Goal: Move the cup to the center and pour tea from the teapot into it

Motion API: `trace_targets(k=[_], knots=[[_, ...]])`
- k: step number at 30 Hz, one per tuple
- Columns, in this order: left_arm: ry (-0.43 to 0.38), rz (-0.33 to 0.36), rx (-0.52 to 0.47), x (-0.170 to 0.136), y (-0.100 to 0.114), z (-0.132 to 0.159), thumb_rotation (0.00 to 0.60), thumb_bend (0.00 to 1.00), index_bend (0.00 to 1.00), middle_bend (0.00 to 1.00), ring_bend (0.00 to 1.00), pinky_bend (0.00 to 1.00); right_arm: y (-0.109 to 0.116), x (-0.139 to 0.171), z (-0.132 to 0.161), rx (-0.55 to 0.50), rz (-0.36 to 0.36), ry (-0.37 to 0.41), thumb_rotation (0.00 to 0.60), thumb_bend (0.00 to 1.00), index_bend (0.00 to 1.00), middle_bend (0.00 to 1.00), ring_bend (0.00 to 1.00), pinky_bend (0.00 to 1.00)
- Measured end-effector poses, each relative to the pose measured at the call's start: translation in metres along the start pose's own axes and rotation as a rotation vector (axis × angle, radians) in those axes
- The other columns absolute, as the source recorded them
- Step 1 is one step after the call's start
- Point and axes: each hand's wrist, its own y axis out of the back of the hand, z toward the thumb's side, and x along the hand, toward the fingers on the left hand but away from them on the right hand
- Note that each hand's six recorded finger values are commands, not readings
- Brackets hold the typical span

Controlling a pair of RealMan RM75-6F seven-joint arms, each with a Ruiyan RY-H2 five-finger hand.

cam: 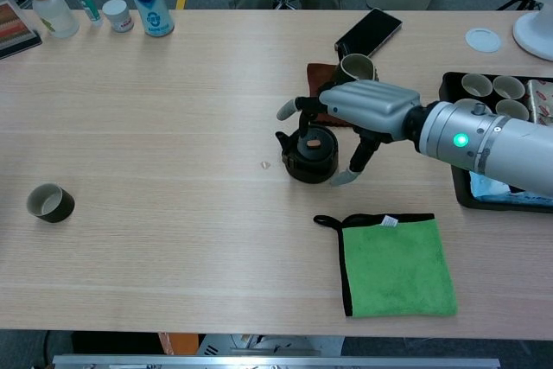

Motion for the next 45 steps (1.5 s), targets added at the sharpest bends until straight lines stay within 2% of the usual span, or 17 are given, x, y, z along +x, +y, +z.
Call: trace_targets(k=[5, 9, 13, 20, 23, 36, 45], knots=[[-0.004, 0.002, -0.003, 0.000, 0.000, 0.000, 0.600, 0.34, 0.21, 0.19, 0.11, 0.03, 0.001, -0.007, 0.005, 0.105, -0.077, -0.005, 0.600, 0.00, 0.16, 0.30, 0.17, 0.00], [-0.003, 0.000, -0.005, -0.001, 0.000, -0.001, 0.600, 0.34, 0.21, 0.19, 0.11, 0.03, -0.003, -0.018, 0.013, 0.149, -0.092, -0.012, 0.600, 0.00, 0.16, 0.30, 0.16, 0.00], [0.005, 0.003, -0.009, -0.003, 0.001, -0.003, 0.600, 0.34, 0.21, 0.19, 0.11, 0.03, -0.007, -0.029, 0.018, 0.132, -0.046, -0.016, 0.600, 0.00, 0.16, 0.30, 0.16, 0.00], [0.016, 0.002, -0.009, -0.005, 0.001, -0.006, 0.600, 0.34, 0.21, 0.19, 0.11, 0.03, -0.018, -0.044, 0.034, 0.111, 0.084, 0.026, 0.600, 0.00, 0.16, 0.31, 0.16, 0.00], [0.015, 0.003, -0.010, -0.005, 0.001, -0.006, 0.600, 0.34, 0.21, 0.19, 0.11, 0.03, -0.021, -0.047, 0.038, 0.121, 0.114, 0.040, 0.600, 0.00, 0.16, 0.32, 0.16, 0.00], [0.017, 0.000, -0.011, -0.005, -0.001, -0.006, 0.600, 0.34, 0.21, 0.19, 0.11, 0.03, -0.029, -0.027, 0.024, 0.178, 0.169, 0.026, 0.600, 0.00, 0.16, 0.37, 0.21, 0.00], [0.005, -0.005, -0.010, -0.004, -0.001, -0.002, 0.600, 0.34, 0.21, 0.19, 0.11, 0.03, -0.028, -0.005, 0.011, 0.211, 0.165, 0.022, 0.600, 0.00, 0.16, 0.39, 0.23, 0.00]])
